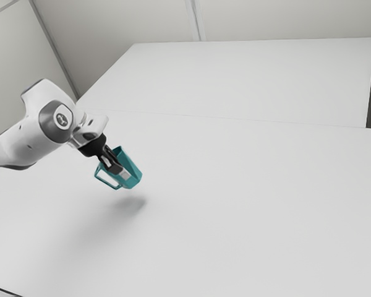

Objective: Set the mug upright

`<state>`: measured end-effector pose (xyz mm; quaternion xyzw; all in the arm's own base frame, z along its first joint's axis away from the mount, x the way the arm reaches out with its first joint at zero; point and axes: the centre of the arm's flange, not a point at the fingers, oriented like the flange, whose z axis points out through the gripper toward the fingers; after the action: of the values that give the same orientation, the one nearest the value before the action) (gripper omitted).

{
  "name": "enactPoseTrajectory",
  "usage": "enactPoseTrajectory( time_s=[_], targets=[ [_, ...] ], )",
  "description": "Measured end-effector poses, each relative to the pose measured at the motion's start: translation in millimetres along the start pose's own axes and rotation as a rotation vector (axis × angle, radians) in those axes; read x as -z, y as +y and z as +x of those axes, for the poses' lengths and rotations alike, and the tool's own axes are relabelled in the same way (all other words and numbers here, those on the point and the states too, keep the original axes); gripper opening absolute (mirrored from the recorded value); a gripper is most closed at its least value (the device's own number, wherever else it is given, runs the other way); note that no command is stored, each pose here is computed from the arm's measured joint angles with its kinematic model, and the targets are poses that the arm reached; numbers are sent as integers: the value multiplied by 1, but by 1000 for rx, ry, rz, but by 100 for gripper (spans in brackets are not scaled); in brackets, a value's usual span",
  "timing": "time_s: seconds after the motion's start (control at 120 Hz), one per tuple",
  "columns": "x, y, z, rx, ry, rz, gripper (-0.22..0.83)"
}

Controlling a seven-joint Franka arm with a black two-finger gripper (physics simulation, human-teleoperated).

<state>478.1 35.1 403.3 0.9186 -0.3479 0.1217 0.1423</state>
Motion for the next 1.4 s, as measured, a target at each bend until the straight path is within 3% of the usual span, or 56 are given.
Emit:
enactPoseTrajectory(
  time_s=[0.642,0.908,1.4],
  targets=[
    [-12,15,20,116,-269,264,-17],
    [-33,24,26,218,-313,335,-17],
    [-73,20,25,435,-312,368,-17]
  ],
)
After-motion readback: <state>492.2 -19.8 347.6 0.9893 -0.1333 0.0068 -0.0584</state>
